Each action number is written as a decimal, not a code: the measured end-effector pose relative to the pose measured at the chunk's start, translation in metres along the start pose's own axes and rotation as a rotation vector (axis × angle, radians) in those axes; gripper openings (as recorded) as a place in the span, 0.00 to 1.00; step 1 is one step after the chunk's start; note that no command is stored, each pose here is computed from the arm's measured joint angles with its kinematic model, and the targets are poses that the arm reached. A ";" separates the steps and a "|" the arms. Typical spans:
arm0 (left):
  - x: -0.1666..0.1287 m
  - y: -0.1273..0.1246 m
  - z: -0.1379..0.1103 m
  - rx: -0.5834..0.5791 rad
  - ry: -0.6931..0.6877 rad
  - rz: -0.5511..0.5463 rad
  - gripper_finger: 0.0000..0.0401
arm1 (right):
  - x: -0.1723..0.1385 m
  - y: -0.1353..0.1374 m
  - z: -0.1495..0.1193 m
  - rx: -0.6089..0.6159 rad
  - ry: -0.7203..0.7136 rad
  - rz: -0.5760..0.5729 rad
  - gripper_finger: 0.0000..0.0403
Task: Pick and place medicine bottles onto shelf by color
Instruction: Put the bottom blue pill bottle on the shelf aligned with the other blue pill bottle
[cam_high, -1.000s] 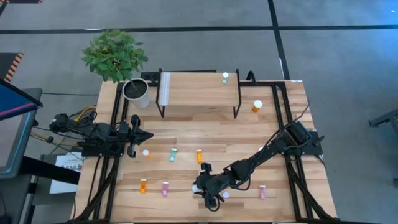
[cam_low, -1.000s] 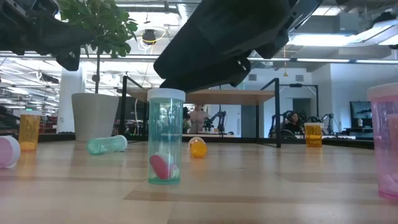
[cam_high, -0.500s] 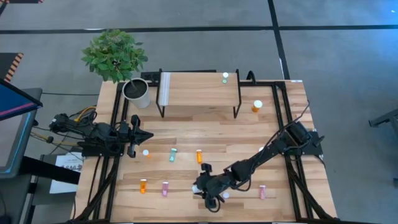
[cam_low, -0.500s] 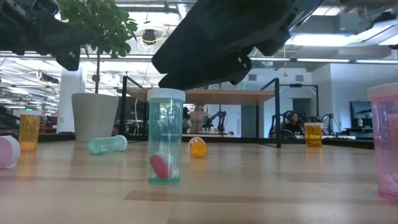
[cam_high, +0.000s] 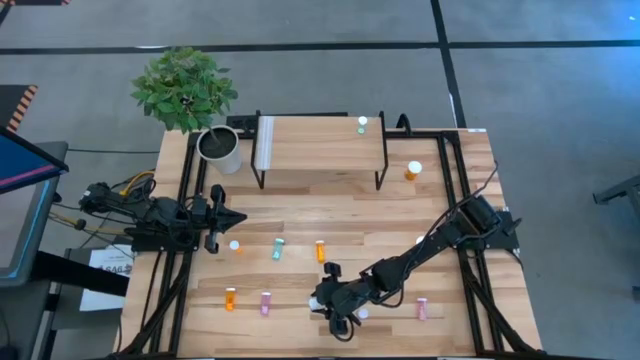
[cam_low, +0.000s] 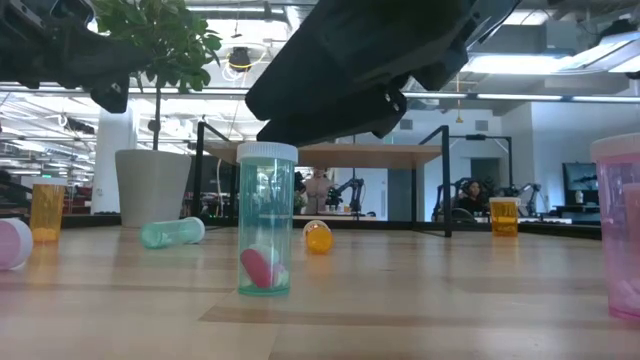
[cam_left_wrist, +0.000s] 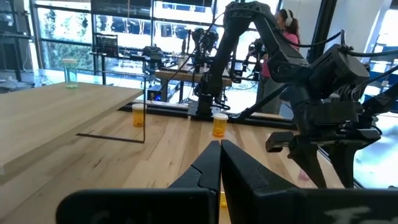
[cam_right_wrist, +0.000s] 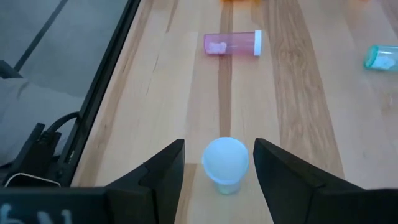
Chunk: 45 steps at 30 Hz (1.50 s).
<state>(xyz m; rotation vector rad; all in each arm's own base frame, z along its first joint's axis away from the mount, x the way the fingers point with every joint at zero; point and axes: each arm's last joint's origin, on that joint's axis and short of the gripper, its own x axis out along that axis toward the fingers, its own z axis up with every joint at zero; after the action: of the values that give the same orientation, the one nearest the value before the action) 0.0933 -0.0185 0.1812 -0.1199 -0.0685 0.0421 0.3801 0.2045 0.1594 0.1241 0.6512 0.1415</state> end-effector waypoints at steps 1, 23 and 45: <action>0.000 0.000 0.000 0.000 0.000 0.000 0.00 | 0.005 0.000 -0.003 -0.006 -0.001 0.001 0.54; 0.000 0.000 -0.003 0.010 0.029 0.008 0.00 | 0.023 -0.002 -0.016 0.010 0.038 0.013 0.46; 0.000 0.000 -0.003 0.007 0.033 0.010 0.00 | -0.030 -0.028 0.033 -0.053 0.029 -0.039 0.34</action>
<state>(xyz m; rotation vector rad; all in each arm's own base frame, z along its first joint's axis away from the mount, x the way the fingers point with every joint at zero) 0.0936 -0.0185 0.1777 -0.1139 -0.0346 0.0498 0.3792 0.1700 0.1989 0.0580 0.6782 0.1231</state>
